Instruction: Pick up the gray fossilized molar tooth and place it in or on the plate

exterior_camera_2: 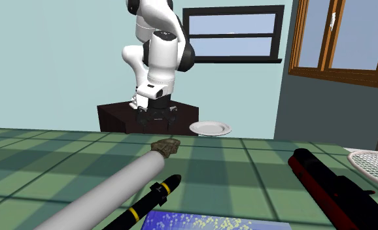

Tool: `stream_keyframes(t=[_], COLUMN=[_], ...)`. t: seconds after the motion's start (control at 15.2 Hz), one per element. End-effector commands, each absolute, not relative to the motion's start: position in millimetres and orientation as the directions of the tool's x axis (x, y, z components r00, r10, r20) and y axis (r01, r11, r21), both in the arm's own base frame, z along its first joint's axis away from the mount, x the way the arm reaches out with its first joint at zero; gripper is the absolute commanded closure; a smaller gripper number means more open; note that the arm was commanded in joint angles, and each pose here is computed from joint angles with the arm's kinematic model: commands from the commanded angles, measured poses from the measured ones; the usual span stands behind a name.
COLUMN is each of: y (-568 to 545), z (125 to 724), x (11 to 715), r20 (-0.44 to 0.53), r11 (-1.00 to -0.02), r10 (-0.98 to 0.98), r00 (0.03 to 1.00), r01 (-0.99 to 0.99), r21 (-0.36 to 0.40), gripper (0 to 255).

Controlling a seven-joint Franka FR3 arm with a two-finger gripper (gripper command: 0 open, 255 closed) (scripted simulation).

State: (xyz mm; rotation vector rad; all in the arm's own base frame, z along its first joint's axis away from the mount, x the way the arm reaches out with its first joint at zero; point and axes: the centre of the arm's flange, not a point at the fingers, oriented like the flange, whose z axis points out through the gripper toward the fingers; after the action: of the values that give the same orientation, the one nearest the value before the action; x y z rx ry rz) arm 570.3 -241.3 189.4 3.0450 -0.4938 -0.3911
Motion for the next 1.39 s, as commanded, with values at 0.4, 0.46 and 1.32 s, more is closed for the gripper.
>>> stream_keyframes(t=[0.4,0.46,1.32], y=[-241,-241,-278], z=[189,189,203], x=[570,570,617], r20=[-0.241,-0.241,0.012], r11=[-0.949,-0.949,-0.950], r10=[-0.315,-0.315,-0.306], r00=[0.918,0.918,0.952], r01=[-0.307,-0.307,-0.304], r21=[0.071,0.071,-0.073], gripper=[255,255,0])
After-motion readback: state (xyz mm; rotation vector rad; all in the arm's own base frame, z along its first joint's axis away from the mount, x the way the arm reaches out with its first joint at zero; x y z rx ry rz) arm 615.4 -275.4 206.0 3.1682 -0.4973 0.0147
